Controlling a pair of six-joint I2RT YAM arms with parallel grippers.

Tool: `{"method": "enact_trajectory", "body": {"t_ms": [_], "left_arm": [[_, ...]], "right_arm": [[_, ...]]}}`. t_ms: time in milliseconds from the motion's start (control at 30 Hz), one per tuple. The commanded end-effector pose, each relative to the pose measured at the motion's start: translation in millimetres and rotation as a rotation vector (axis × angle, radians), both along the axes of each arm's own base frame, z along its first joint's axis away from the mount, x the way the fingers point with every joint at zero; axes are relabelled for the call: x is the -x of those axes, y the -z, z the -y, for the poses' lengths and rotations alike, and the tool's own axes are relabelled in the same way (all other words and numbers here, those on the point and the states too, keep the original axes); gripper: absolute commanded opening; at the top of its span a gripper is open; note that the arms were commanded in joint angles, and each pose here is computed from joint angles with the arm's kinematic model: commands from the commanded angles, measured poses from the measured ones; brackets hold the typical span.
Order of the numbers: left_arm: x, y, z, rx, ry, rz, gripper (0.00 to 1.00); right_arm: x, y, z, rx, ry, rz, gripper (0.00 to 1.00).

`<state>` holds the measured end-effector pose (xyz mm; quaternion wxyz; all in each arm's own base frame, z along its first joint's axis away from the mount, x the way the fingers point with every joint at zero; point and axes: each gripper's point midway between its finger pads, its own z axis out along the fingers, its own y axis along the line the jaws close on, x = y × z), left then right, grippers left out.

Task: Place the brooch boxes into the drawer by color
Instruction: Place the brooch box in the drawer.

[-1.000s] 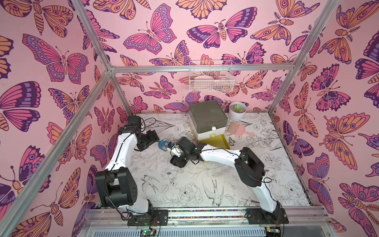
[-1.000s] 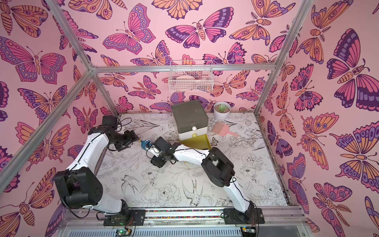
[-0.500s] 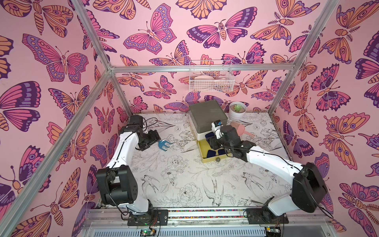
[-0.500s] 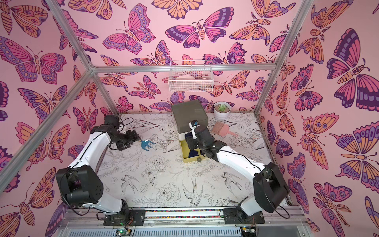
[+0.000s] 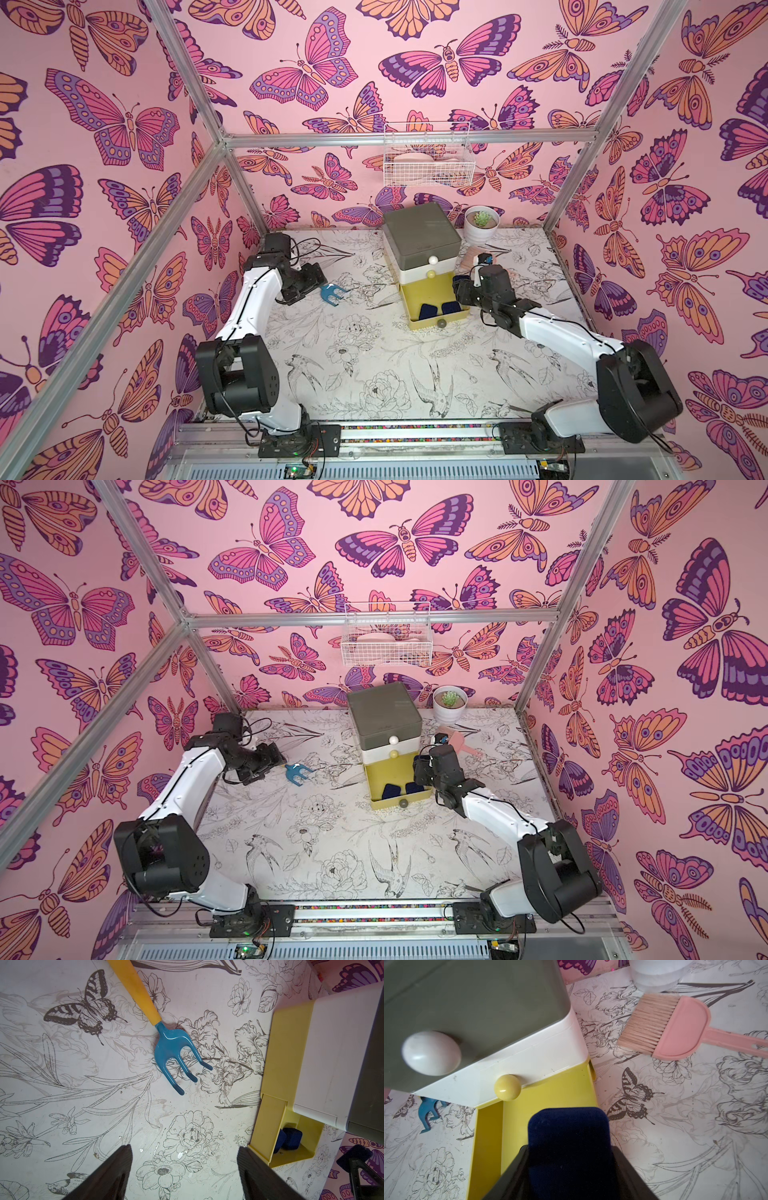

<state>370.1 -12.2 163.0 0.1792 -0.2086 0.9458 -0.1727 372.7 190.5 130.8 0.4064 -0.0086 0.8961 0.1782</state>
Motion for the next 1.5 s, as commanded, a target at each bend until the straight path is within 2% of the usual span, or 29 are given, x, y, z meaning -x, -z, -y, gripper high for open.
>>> {"method": "enact_trajectory", "body": {"t_ms": [0,333,533,867,1033,1167,1333,1467], "left_arm": [[-2,6,4,0.007,0.014,-0.012,0.86],[2,8,3,-0.005,0.016,-0.016,0.86],[1,9,2,-0.006,0.016,-0.019,0.86],[-2,5,3,0.001,0.017,-0.008,0.86],[-2,2,3,0.003,0.017,-0.001,0.86],[-3,2,4,0.003,0.017,0.0,0.86],[-6,3,4,0.005,0.019,-0.003,0.86],[-9,4,4,0.005,0.021,-0.004,0.86]], "right_arm": [[-15,-4,-19,-0.048,-0.047,0.005,0.56],[-35,31,-32,0.003,-0.073,-0.056,0.56],[-36,42,-29,0.043,-0.073,-0.085,0.62],[-40,40,-28,0.062,-0.069,-0.081,0.72],[-38,17,-27,0.045,-0.072,-0.048,0.73],[-21,-11,-24,0.004,-0.078,-0.017,0.73],[21,-38,-18,-0.095,-0.114,-0.002,0.71],[65,-31,-24,-0.127,-0.189,-0.074,0.69]]}}
